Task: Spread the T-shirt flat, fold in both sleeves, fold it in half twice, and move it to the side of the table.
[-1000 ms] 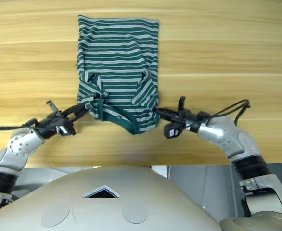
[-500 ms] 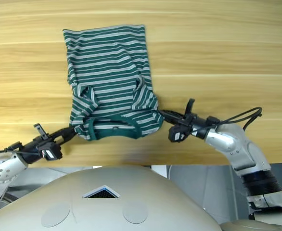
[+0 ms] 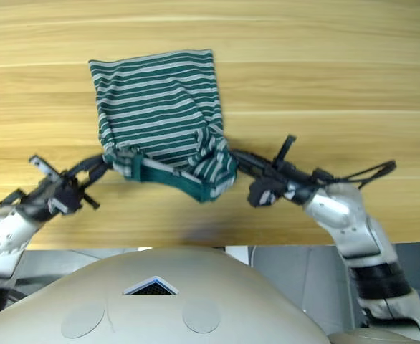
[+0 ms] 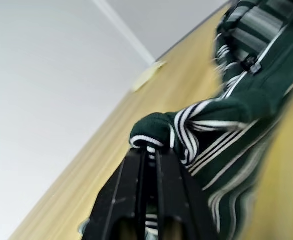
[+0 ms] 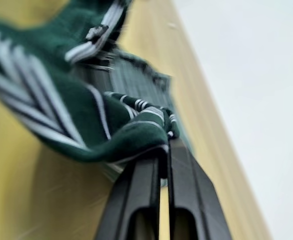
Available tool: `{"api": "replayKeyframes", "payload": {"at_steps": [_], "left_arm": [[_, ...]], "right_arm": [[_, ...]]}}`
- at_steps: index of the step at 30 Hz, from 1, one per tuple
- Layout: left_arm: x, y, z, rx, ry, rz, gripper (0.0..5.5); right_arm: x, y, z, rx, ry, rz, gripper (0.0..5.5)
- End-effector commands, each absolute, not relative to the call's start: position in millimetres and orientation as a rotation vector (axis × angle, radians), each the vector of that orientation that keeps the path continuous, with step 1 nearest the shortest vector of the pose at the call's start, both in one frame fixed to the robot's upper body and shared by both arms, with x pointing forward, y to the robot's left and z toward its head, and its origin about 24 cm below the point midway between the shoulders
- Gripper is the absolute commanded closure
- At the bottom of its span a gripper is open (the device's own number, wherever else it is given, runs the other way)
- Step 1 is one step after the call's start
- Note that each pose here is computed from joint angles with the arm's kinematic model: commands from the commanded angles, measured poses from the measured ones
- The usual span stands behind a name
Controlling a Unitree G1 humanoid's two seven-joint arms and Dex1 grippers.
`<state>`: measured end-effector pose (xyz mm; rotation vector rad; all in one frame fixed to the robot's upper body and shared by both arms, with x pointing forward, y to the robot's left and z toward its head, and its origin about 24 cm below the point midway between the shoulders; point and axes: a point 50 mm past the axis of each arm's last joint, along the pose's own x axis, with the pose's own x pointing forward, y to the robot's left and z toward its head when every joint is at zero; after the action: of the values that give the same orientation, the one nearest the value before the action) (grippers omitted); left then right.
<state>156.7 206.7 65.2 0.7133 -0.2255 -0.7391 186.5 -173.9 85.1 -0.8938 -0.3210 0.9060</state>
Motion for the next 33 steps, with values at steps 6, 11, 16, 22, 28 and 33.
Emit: {"api": "replayKeyframes", "payload": {"at_steps": [6, 11, 16, 22, 28, 33], "left_arm": [[225.6, 205.0, 38.5, 0.697, -0.148, -0.529, 5.40], [258.5, 209.0, 33.1, 0.671, -0.128, -0.418, 5.40], [288.2, 201.6, 29.7, 0.612, -0.143, -0.332, 5.40], [307.5, 197.6, 22.3, 0.613, -0.096, -0.291, 5.40], [307.2, 199.9, 13.0, 0.599, -0.053, -0.271, 5.40], [306.7, 197.2, 10.3, 0.570, -0.048, -0.262, 5.40]], "right_arm": [[270.2, -155.3, 77.8, -0.849, -0.342, 0.663, 5.48], [310.1, -146.4, 57.9, -0.865, -0.270, 0.578, 5.48], [333.5, -139.1, 37.0, -0.907, -0.188, 0.520, 5.48], [347.6, -126.2, 32.3, -0.939, -0.148, 0.488, 5.48], [352.4, -115.8, 33.1, -0.942, -0.145, 0.476, 5.48], [357.7, -107.3, 39.3, -0.943, -0.157, 0.462, 5.48]]}}
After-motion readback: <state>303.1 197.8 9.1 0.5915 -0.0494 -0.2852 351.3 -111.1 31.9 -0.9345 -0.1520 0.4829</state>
